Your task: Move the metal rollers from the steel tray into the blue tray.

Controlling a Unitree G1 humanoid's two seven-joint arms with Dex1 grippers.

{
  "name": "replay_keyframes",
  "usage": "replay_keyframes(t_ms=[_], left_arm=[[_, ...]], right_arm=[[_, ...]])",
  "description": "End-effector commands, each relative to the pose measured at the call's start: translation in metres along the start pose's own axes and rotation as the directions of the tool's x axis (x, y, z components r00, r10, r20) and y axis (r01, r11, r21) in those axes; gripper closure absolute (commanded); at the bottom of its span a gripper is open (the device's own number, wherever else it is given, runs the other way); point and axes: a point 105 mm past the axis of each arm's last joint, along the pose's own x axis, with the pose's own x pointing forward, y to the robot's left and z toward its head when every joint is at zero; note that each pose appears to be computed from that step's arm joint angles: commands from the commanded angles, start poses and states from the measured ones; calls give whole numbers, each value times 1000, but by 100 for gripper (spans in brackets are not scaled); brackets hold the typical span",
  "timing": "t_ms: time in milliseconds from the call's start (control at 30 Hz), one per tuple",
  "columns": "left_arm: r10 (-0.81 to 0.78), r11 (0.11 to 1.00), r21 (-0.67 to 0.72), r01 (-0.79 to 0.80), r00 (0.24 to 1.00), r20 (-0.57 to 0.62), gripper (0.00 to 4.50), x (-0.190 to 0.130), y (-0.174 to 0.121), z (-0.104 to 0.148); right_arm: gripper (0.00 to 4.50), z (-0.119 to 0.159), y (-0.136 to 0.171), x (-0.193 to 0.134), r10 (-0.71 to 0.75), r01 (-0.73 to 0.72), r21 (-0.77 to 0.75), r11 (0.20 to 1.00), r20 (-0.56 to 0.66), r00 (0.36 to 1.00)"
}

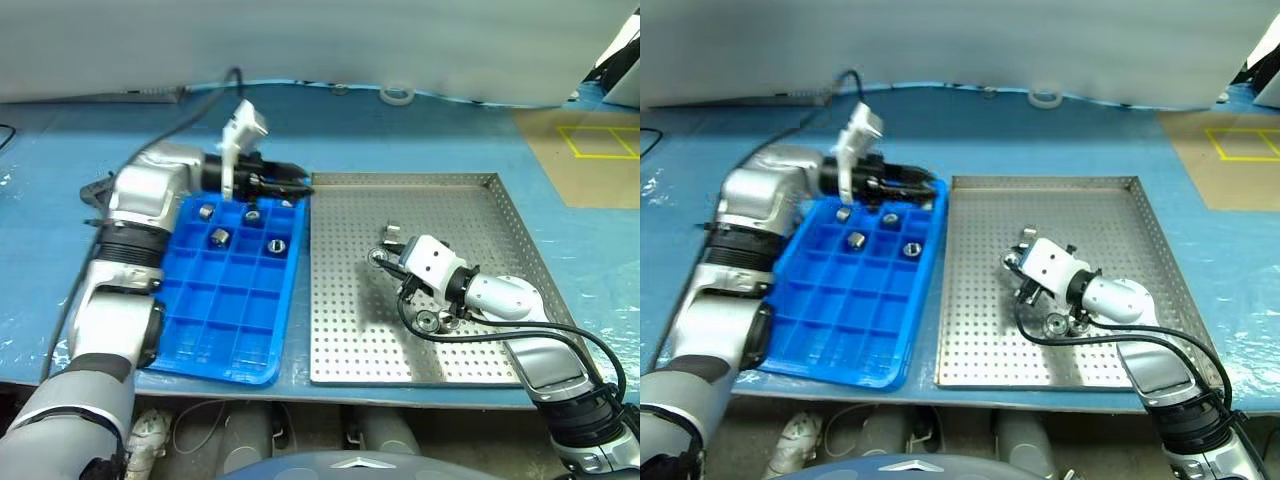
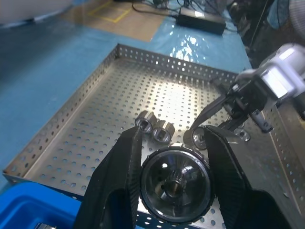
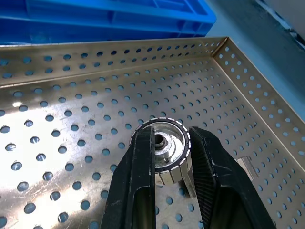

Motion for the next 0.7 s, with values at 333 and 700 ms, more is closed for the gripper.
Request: replay_keyframes(t_ms=[333, 700], left_arm=[[425, 905, 9, -425, 905, 7, 276, -90, 0, -75], [660, 747, -41, -663, 748, -73, 276, -116, 3, -127]], right_arm=[[381, 14, -2, 23, 16, -13, -38, 999, 85, 996], [381, 14, -6, 35, 78, -69, -90, 994, 106, 991]])
